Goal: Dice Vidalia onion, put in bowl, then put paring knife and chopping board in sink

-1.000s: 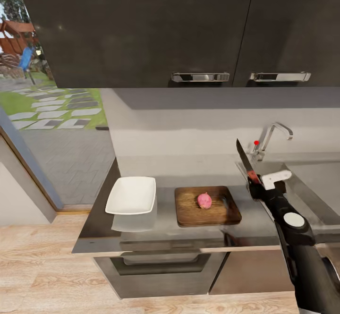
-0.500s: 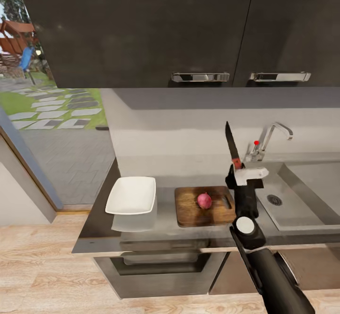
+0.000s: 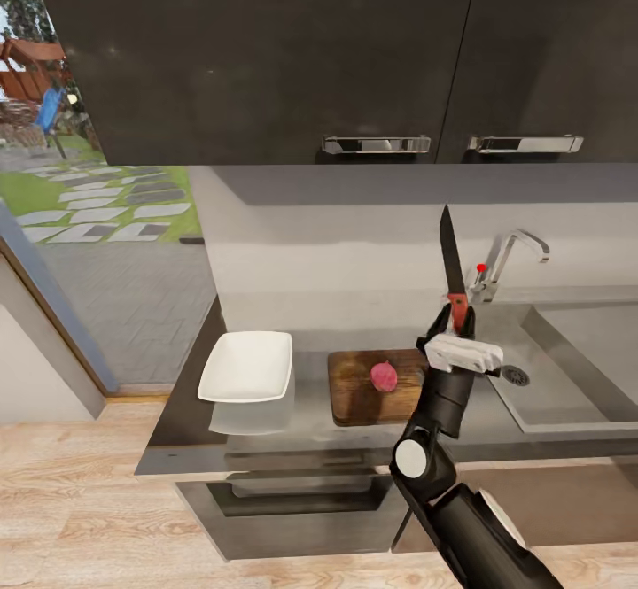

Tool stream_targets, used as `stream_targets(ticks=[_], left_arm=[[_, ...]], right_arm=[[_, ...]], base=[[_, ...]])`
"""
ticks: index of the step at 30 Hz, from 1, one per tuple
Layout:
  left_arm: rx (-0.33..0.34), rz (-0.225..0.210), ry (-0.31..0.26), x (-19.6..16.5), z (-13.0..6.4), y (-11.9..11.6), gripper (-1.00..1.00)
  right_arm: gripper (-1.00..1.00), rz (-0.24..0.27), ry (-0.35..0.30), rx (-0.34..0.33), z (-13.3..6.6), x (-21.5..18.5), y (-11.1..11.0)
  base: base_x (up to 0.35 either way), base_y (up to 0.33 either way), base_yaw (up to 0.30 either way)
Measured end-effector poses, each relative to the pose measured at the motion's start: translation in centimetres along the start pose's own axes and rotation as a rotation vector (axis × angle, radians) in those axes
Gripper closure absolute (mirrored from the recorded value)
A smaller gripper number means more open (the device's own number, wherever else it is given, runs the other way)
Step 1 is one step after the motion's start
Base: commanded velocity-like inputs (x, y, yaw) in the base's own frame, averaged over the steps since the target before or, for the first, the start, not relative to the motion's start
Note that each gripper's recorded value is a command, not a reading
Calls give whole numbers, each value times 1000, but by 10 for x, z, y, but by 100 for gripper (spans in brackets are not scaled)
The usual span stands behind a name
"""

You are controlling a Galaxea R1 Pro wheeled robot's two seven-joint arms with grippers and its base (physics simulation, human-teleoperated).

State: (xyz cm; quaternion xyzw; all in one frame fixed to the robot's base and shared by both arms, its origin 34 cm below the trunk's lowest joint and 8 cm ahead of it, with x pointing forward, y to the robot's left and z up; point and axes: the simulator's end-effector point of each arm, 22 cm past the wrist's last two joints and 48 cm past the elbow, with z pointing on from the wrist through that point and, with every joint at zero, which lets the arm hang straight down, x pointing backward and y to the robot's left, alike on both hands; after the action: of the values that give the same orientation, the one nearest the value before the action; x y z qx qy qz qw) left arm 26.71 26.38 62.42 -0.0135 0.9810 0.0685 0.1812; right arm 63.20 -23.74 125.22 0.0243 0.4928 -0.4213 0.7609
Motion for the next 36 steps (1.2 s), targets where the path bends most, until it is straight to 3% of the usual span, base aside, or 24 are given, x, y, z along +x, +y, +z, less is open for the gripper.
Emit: stream_targets(ticks=[3, 6, 11, 20, 28, 36], left_arm=[[0, 0, 1, 0, 0, 0, -100], [0, 0, 0, 0, 0, 0, -100], [0, 0, 1, 0, 0, 0, -100], [0, 0, 0, 0, 0, 0, -100], [-1, 0, 0, 0, 0, 0, -100], [0, 0, 2, 1, 0, 0, -100]], right_arm=[[100, -32, -44, 24, -19, -19, 1], [100, -59, -91, 27, -51, -39, 9], [100, -78, -128, 43, -75, -50, 11], [100, -163, -185, -77, -120, -54, 50], [100, -220, -202, -127, -134, -43, 69], [100, -263, -205, -137, -136, -33, 73]], base=[[0, 0, 0], [0, 0, 0], [0, 0, 0], [0, 0, 0], [0, 0, 0], [0, 0, 0]])
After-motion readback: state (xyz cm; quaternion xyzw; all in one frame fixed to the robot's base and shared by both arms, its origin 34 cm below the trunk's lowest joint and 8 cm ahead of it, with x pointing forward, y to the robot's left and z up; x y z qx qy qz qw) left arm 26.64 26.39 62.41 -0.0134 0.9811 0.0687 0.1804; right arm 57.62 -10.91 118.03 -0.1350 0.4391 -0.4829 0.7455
